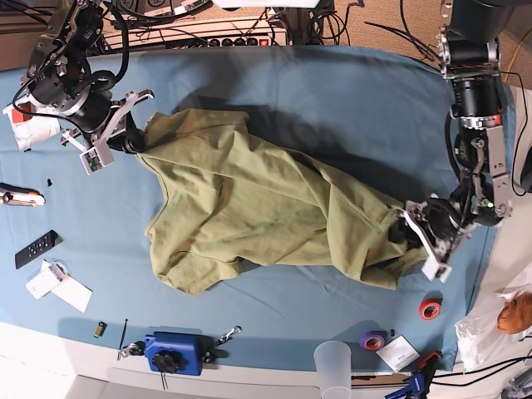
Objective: Layout the t-shirt on the table in an organized manner, then fold the t-shirt properly
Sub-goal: 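Regrasp the shirt hem with the left gripper near the tape roll, then drag the shirt hem away from the right gripper with the left gripper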
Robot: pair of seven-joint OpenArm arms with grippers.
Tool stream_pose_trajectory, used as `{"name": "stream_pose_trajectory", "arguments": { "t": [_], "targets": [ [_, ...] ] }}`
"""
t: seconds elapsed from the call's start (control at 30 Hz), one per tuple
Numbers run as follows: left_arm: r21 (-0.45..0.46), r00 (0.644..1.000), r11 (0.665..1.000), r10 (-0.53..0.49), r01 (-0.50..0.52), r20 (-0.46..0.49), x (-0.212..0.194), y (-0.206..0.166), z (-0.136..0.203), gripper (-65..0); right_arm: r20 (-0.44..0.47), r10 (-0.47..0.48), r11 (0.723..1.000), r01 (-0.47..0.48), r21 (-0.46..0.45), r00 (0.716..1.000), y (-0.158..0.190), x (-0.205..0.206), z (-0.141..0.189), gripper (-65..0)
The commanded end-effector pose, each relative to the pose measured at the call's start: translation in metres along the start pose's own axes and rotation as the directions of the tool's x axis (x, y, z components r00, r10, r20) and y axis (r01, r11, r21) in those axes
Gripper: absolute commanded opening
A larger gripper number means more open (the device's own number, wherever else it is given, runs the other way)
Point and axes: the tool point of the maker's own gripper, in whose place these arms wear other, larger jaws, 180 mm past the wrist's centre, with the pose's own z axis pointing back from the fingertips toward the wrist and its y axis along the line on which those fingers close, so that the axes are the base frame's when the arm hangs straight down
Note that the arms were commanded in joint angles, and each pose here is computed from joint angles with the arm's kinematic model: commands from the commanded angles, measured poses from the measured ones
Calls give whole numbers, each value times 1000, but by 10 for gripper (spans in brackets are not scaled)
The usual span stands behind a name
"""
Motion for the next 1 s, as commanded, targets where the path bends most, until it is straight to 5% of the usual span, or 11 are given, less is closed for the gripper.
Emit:
{"name": "stream_pose_trajectory", "arguments": {
  "t": [0.0, 0.07, 0.2, 0.4, 0.7, 0.97],
  "targets": [
    [-5, 998, 1000, -10, 10, 58, 20, 1, 4, -360, 41, 25, 1000, -25, -11, 999, -3, 12, 5, -650],
    [-4, 997, 1000, 10, -10, 76, 21, 2, 1, -387, 40, 25, 1000, -25, -11, 999, -3, 12, 5, -650],
    [16, 995, 999, 31, -33, 93, 29, 7, 3, -650, 40, 25, 1000, -25, -12, 999, -3, 12, 5, -650],
    [34, 998, 999, 29, -30, 48, 32, 8, 17, -650, 43, 26, 1000, -25, -12, 999, -4, 13, 5, -650],
    [44, 989, 997, 55, -62, 141, 56, 19, 66, -650, 46, 26, 1000, -25, -12, 999, -4, 13, 5, -650],
    [-2, 980, 991, 134, -135, 148, -2, 15, 100, -650, 46, 26, 1000, -26, -14, 999, -4, 13, 5, -650]
  ]
}}
